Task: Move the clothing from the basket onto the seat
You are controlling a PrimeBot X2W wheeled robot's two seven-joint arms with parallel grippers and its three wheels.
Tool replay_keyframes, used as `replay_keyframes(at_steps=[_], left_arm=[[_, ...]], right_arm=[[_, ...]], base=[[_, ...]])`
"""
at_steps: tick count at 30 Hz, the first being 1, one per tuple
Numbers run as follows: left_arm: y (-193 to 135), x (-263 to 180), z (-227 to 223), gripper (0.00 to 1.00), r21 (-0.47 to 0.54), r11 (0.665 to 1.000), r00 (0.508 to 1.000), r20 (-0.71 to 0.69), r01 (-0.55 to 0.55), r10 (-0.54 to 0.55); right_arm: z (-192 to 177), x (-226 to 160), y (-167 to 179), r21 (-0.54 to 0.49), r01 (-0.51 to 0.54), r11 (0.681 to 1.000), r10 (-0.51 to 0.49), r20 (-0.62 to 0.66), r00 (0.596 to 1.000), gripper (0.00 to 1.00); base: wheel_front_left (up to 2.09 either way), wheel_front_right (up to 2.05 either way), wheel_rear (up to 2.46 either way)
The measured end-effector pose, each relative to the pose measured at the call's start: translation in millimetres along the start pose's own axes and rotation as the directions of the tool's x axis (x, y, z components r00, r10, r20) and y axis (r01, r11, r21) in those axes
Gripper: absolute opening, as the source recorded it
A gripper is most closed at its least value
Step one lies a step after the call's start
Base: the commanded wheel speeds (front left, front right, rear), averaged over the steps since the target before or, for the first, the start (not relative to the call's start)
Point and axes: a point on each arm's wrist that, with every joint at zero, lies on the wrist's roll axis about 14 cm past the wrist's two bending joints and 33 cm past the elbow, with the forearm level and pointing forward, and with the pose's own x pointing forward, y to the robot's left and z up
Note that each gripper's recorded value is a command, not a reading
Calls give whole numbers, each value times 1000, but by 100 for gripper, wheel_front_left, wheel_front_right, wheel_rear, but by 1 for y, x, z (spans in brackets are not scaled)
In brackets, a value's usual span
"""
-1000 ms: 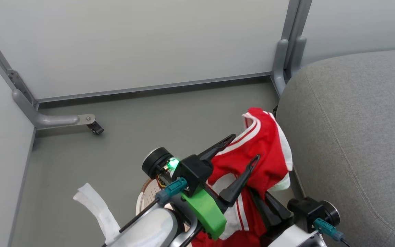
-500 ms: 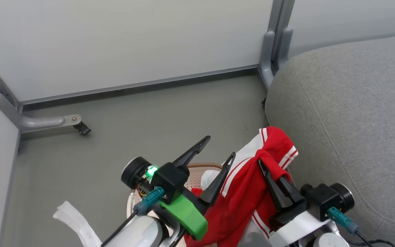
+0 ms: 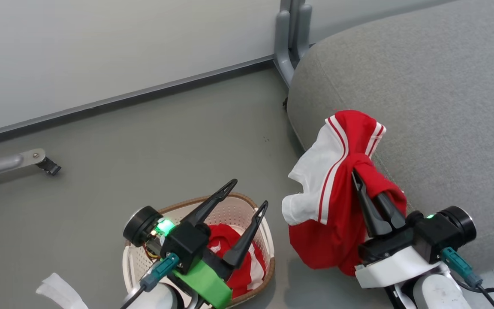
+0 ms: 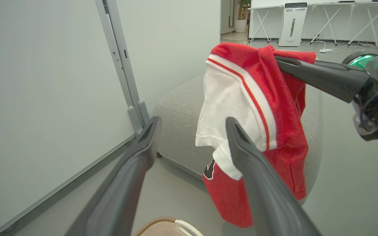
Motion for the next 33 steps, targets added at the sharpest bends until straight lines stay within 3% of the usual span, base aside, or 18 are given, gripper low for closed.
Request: replay_keyframes(at_steps=[18, 24, 28, 33], left_arm=[[-17, 42, -54, 100, -52, 969, 965, -86, 243, -247], [-9, 59, -70, 100, -66, 950, 947, -80, 307, -311], [-4, 69, -86, 100, -75, 937, 935, -78, 341, -346], [10, 76, -108, 100, -104, 932, 931, -81, 347, -355]], right_arm=[[-20, -20, -80, -52, 250, 967, -254, -84, 964, 0], [9, 24, -123, -142, 306, 941, -301, 55, 952, 0], [27, 57, -157, -213, 361, 908, -333, 156, 930, 0], [51, 105, -195, -333, 375, 865, -296, 263, 918, 0]], base=[[0, 0, 0], [0, 0, 0], [0, 0, 0], [0, 0, 0]])
